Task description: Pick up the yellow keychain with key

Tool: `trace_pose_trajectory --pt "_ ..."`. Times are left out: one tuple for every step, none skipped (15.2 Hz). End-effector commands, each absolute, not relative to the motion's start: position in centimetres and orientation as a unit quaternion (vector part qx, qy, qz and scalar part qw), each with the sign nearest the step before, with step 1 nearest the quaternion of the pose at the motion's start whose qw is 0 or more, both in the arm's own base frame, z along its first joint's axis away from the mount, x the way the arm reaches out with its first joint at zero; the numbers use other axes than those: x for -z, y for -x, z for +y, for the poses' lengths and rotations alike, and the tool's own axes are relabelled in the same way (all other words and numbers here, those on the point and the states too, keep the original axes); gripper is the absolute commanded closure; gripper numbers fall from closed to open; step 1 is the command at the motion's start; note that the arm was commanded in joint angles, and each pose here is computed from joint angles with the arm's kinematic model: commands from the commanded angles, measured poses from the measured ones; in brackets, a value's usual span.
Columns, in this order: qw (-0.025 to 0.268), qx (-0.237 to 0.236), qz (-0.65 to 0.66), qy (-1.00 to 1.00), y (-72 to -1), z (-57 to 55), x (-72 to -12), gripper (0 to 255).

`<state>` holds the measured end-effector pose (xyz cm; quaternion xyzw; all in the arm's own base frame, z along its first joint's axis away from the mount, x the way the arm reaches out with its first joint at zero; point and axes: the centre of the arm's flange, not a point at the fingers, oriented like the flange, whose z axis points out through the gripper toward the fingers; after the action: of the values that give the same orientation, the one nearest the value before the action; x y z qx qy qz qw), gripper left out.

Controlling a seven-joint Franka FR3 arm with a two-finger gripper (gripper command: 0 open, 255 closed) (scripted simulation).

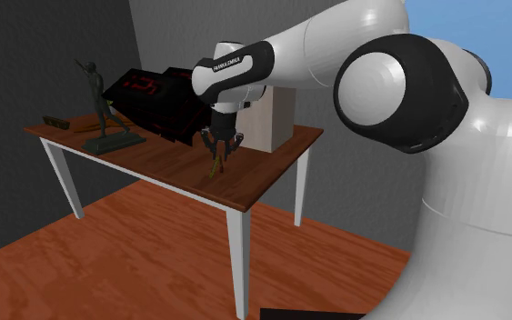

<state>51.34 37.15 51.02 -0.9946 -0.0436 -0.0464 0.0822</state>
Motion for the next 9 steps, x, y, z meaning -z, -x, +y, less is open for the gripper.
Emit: trace_pose_trajectory --pt "0.082 0.046 -0.044 0.995 -51.3 37.2 -51.0 255" --pt "0.082 0.046 -0.044 0.995 -51.3 37.2 -51.5 255" --pt "0.082 0.046 -0.044 0.995 -51.3 37.2 -52.1 255" --pt "0.082 0.046 -0.044 0.995 -51.3 37.2 -52.6 255" --pt "0.082 0.046 -0.044 0.995 -51.3 37.2 -53.1 255" --pt "0.082 0.046 -0.044 0.995 -51.3 37.2 -53.6 255" --pt "0.082 0.046 -0.044 0.995 -51.3 37.2 -54.2 255" --pt "0.082 0.046 -0.044 0.995 -51.3 37.2 -54.7 255" --pt "0.082 0.046 -0.044 0.995 -51.3 37.2 -55.2 255"
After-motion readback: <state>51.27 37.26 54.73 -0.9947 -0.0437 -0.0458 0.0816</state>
